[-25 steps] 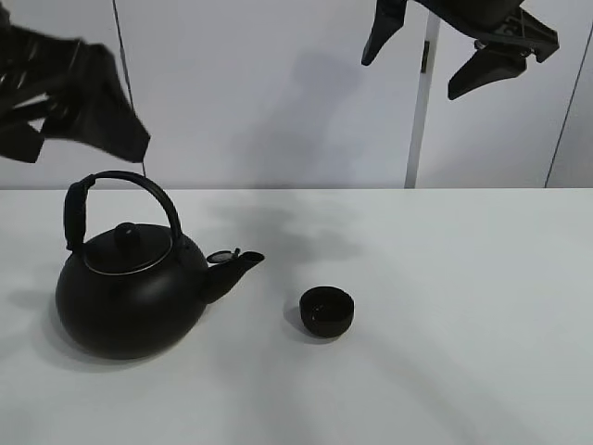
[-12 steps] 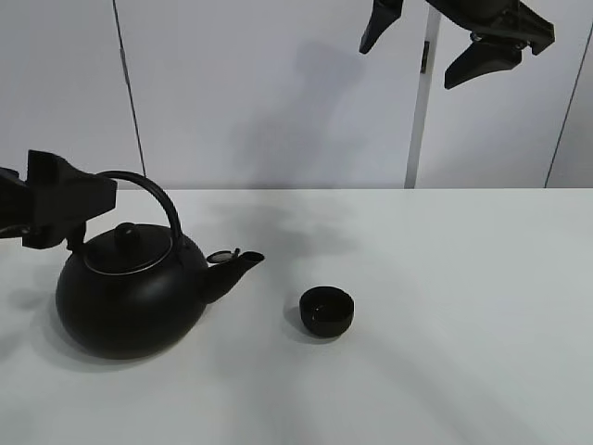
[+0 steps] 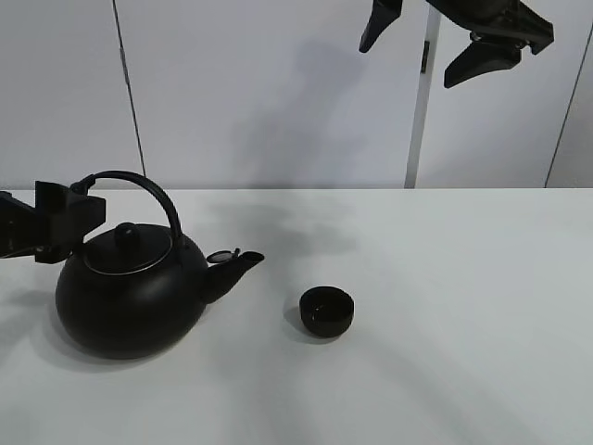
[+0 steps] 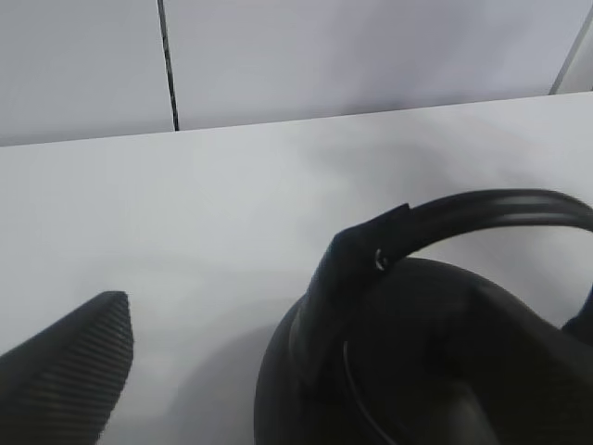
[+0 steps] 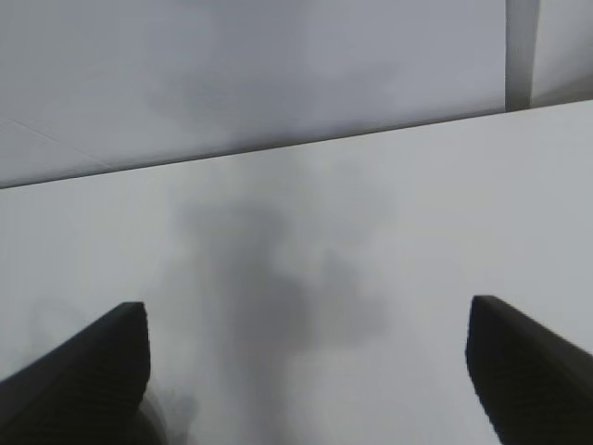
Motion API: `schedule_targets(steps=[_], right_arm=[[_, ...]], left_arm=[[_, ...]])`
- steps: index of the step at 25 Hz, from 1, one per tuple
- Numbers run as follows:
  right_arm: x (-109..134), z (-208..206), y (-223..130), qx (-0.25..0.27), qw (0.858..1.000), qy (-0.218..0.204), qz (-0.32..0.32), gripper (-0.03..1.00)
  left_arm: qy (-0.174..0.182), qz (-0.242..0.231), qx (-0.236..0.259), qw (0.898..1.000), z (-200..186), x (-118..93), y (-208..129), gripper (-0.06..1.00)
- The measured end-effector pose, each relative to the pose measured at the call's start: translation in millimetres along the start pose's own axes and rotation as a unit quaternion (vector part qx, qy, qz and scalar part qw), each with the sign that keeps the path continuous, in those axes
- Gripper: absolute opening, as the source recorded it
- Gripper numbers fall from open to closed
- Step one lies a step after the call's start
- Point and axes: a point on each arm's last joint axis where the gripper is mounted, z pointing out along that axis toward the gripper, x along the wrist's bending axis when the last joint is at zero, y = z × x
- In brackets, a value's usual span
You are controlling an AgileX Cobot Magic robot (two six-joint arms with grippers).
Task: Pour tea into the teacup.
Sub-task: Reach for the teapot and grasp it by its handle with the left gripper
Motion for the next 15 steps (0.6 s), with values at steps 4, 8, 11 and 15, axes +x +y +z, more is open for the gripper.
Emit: schedule_targets(steps=[4, 8, 11, 15], right_arm=[[0, 0, 1, -0.003, 1.000, 0.001, 0.000, 0.64], [0, 0, 1, -0.003, 1.000, 0.001, 0.000, 0.64], [0, 0, 1, -0.003, 1.000, 0.001, 0.000, 0.64], [0, 0, 1, -0.003, 1.000, 0.001, 0.000, 0.64]], left_arm=[[0.006, -0.001, -0.001, 1.000, 7, 3, -7, 0.69], [0.007, 0.000, -0.010, 1.000, 15, 4, -12, 0.69], [0.010, -0.001, -0.016, 1.000, 21, 5, -14, 0.69], [0.023, -0.005, -0.023, 0.999, 25, 13, -14, 0.69]])
